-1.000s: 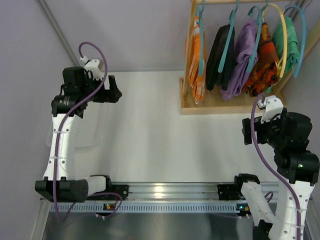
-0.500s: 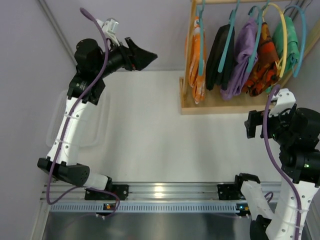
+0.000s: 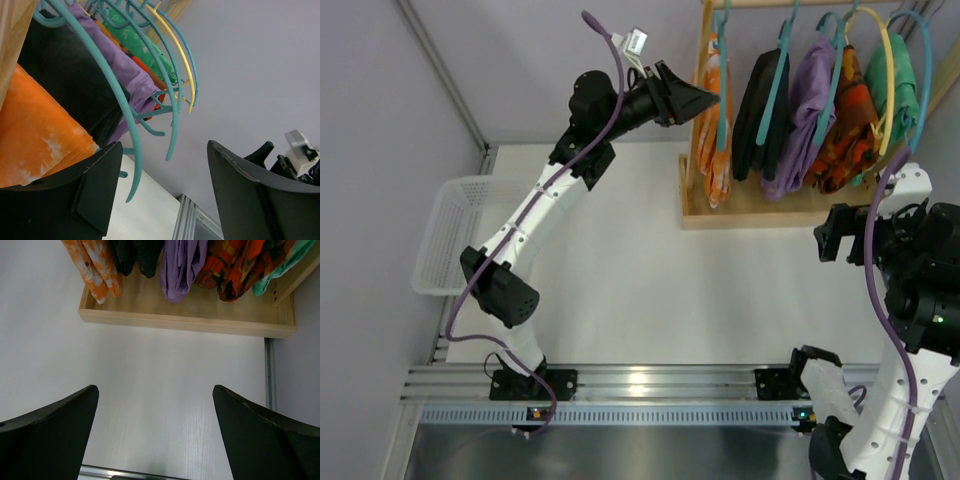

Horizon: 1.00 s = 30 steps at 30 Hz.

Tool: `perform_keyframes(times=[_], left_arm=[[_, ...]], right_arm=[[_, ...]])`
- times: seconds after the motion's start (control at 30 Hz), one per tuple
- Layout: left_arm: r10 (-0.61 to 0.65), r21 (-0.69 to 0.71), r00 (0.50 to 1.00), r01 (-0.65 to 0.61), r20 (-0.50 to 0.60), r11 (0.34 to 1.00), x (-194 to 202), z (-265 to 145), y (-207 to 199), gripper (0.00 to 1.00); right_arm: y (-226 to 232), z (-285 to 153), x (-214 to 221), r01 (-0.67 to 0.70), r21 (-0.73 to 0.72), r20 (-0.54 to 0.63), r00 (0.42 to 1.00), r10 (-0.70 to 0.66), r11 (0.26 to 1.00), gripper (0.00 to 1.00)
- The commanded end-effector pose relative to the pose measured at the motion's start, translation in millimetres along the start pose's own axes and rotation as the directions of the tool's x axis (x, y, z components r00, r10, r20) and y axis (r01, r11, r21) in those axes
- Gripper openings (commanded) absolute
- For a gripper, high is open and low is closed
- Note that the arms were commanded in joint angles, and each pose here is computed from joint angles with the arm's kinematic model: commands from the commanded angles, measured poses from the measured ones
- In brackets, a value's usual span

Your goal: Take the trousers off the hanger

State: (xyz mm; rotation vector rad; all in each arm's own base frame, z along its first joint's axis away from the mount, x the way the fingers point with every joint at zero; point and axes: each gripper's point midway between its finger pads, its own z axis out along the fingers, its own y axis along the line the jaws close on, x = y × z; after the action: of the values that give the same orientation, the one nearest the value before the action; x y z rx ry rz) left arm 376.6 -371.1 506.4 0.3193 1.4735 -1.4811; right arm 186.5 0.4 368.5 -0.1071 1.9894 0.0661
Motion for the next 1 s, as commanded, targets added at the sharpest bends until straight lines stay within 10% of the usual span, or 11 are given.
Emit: perform_keyframes(times=[0.0,0.43,0.97], left_arm=[[0.029,0.085,0.993,-0.039,0.112,0.996,-30.7,11.1,-28.0,0.73],[-0.026,0.132,0.996,0.015,0.083,0.991,1.6,52.7,-7.1,0.67],[-0.005,0.267,0.983,-0.044,0.182,0.963,-19.8,61.8,-27.1,0.04]], right_arm=[[6.2,-8.0,-15.8,-0.010,-0.023,0.051,0.999,0.011,1.000,0.99],[6.1,-19.2,-29.8,-0.017,-0.007,0.106,0.994,0.018,1.000,0.99],[6.9,-22.5,-27.2,0.015,0.004,0.125,0.992,-0.016,1.000,0.99]])
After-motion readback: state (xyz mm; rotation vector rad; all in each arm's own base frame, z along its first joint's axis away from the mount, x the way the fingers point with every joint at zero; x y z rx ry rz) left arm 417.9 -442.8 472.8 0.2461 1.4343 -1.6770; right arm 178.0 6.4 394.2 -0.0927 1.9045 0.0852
